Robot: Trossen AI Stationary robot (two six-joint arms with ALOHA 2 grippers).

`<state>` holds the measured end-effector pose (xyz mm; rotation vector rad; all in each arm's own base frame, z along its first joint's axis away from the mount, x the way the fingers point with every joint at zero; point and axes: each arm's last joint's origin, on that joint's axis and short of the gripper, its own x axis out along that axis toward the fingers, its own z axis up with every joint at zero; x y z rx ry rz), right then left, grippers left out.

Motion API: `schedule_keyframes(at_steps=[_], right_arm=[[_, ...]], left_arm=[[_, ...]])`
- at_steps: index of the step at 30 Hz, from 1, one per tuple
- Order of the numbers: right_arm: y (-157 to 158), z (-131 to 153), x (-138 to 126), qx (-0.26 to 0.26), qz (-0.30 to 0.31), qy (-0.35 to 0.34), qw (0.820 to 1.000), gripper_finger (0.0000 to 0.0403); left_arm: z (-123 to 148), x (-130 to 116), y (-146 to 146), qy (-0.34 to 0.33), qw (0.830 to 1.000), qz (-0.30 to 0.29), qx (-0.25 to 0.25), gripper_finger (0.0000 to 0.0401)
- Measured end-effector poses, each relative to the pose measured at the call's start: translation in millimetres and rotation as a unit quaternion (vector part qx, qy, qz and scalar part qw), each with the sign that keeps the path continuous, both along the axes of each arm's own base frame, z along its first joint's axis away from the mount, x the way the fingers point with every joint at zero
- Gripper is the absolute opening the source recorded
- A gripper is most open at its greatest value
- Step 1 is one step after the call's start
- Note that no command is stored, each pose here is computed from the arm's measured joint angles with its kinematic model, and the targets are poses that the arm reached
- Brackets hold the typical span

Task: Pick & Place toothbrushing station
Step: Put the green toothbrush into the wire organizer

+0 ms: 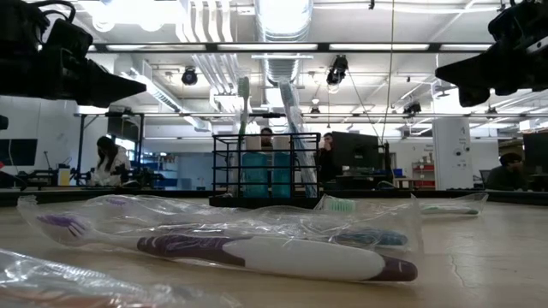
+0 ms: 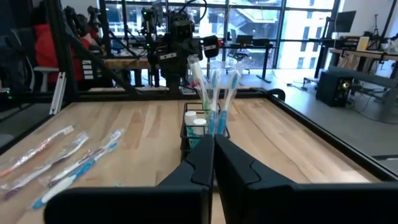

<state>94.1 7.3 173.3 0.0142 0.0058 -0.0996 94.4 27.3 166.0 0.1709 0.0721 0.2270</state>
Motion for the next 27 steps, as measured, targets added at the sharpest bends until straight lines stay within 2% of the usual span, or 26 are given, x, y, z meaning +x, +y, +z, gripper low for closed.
schedule_keyframes(at_steps=[11, 17, 22, 27], right_arm=[[0, 1, 0, 0.01, 0.0, 0.001, 1.0, 0.0008], [1, 20, 5, 0.015, 0.002, 0.021, 1.0, 0.0008], [4, 46, 22, 0.035, -0.001, 0.095, 0.995, 0.0019], [8, 58, 51, 0.064, -0.02, 0.251, 0.966, 0.0062]], left_arm=[[1, 0, 0, -0.007, 1.0, 0.0, 0.001, 0.0007], [1, 0, 0, -0.01, 1.0, -0.001, 0.002, 0.001], [1, 0, 0, -0.01, 1.0, -0.001, 0.002, 0.0009], [1, 0, 0, -0.01, 1.0, -0.001, -0.001, 0.0009]])
